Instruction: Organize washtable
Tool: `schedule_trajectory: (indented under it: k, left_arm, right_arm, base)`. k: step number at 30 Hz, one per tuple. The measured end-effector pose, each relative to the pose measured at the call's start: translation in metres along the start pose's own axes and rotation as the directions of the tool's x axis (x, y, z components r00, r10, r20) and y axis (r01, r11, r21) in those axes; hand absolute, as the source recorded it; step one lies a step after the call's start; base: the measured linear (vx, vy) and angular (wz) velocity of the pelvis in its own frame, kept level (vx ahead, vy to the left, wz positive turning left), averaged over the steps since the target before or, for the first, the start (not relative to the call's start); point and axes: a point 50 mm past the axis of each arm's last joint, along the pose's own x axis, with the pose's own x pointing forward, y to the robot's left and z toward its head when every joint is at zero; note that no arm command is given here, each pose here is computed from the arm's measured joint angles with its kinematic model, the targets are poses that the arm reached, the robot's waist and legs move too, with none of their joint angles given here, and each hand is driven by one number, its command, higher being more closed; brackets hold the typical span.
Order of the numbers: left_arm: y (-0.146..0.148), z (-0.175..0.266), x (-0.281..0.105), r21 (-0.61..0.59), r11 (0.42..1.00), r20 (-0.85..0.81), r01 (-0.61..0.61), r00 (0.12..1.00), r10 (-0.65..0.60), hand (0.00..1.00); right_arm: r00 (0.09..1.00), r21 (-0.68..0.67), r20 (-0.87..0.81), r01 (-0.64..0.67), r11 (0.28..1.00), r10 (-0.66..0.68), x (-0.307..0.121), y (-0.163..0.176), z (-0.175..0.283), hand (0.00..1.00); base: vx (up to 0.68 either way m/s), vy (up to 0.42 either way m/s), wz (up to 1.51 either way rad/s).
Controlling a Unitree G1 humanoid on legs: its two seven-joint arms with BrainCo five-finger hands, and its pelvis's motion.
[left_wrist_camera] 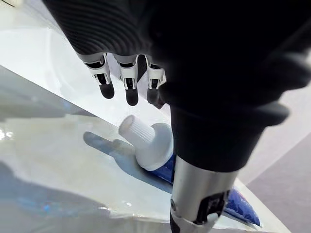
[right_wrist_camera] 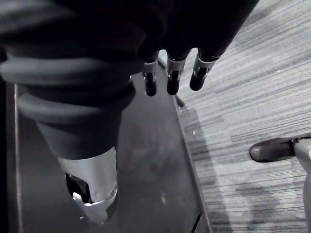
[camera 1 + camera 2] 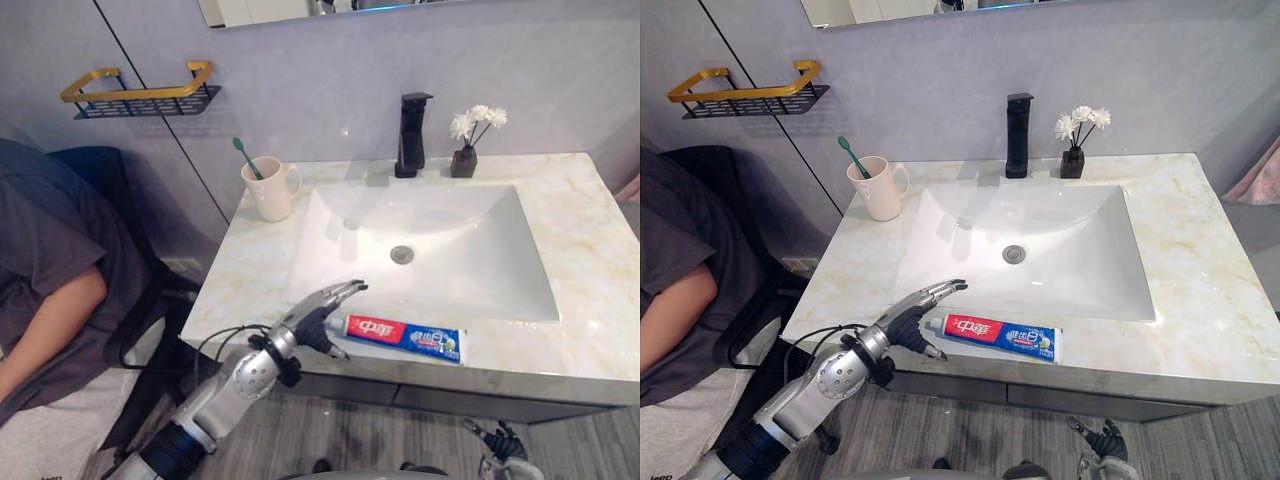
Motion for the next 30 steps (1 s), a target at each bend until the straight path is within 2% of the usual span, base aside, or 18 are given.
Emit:
schedule_trajectory:
  k: [10, 21, 29, 30]
  left_arm:
    - [0.0, 0.002, 0.002, 0.038, 0.999, 0.0, -0.029, 1.0, 0.029, 0.0]
    - [0.0, 0.006, 0.015, -0.004, 0.997, 0.002, -0.082, 0.997, 0.082, 0.0]
    - [0.007, 0.003, 0.026, 0.048, 0.994, -0.003, -0.1, 0.995, 0.1, 0.0]
    - [0.006, 0.003, 0.027, 0.059, 0.993, 0.0, -0.098, 0.995, 0.098, 1.0]
  right_arm:
    - [1.0, -0.007, -0.003, -0.003, 1.0, 0.003, 0.0, 0.0, -0.001, 0.0]
    - [1.0, -0.01, -0.003, -0.003, 1.0, 0.003, -0.001, 0.001, -0.001, 0.0]
    - [1.0, -0.01, -0.006, 0.001, 1.0, -0.001, -0.001, 0.001, -0.002, 0.0]
    - [1.0, -0.01, -0.008, 0.002, 1.0, -0.002, -0.001, 0.0, -0.003, 0.0]
  base:
    - [0.0, -0.002, 0.0]
    - [0.0, -0.001, -0.05]
    - [-0.03, -0.014, -0.03]
    - [0.0, 0.0, 0.0]
